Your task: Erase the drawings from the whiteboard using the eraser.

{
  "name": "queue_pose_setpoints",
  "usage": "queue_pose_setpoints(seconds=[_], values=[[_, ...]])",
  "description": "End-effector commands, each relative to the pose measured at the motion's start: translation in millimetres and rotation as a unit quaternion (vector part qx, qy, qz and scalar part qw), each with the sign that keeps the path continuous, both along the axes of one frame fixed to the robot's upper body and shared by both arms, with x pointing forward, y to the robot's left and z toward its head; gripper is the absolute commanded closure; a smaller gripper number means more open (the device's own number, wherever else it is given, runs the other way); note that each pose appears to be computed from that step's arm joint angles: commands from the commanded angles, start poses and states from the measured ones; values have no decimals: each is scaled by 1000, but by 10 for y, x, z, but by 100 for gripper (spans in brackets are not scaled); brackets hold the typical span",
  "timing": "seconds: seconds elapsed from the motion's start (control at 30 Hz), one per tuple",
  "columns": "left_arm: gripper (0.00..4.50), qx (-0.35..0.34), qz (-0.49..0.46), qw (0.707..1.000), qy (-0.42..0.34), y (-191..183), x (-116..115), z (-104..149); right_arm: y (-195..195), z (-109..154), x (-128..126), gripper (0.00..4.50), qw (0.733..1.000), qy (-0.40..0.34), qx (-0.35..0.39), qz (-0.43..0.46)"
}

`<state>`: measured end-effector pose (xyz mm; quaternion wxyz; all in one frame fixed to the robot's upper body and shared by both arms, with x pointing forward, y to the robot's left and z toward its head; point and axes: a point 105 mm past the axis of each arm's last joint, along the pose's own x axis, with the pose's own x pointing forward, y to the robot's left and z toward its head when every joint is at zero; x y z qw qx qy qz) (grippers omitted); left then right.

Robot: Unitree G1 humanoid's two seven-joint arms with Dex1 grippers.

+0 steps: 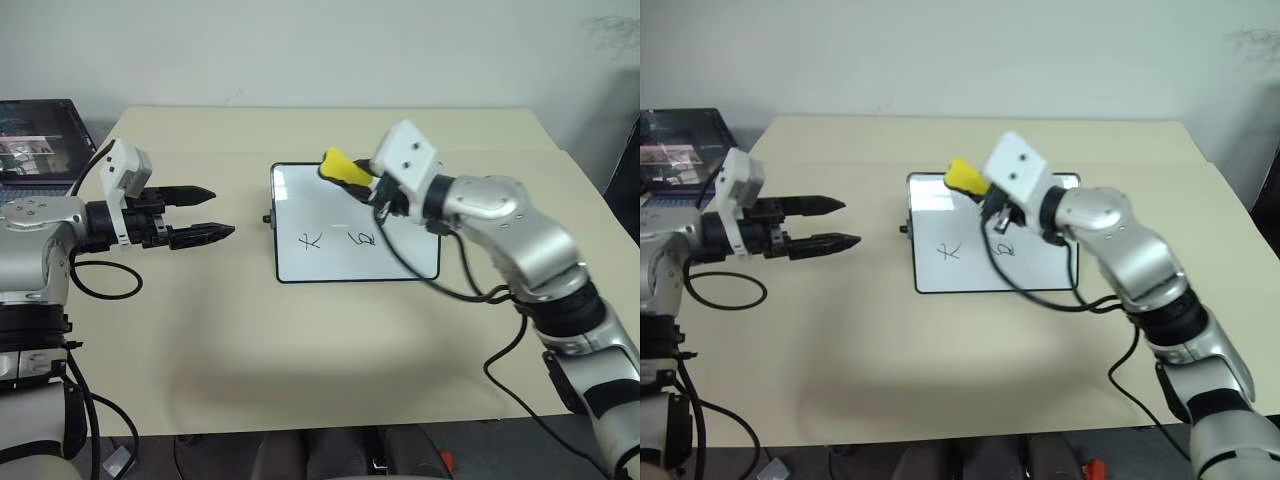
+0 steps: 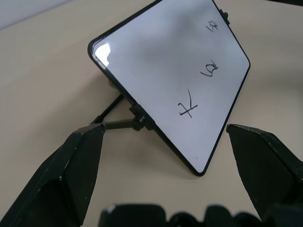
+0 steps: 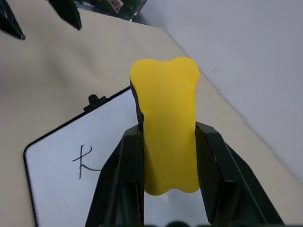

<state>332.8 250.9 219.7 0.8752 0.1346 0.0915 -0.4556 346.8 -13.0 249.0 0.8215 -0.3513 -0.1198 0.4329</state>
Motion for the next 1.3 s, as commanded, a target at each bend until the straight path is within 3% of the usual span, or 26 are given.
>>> queue_pose_setpoints(seconds=[0.03, 0.27, 0.57, 1.03, 1.3], values=[[0, 17, 9, 999, -26, 71, -58, 145, 261, 155, -79, 337, 994, -98, -29, 44], [0, 25, 15, 999, -22, 64, -71, 134, 554, -157, -89, 337, 979, -130, -123, 93], [0, 25, 17, 999, -23, 10, -110, 168, 530, -383, 218, 337, 959, -179, -215, 44], [0, 25, 18, 999, -22, -18, -128, 164, 429, -720, 382, 337, 939, -169, -299, 11], [0, 26, 20, 999, -22, 9, -127, 155, 421, -1044, 275, 337, 935, -124, -329, 37]])
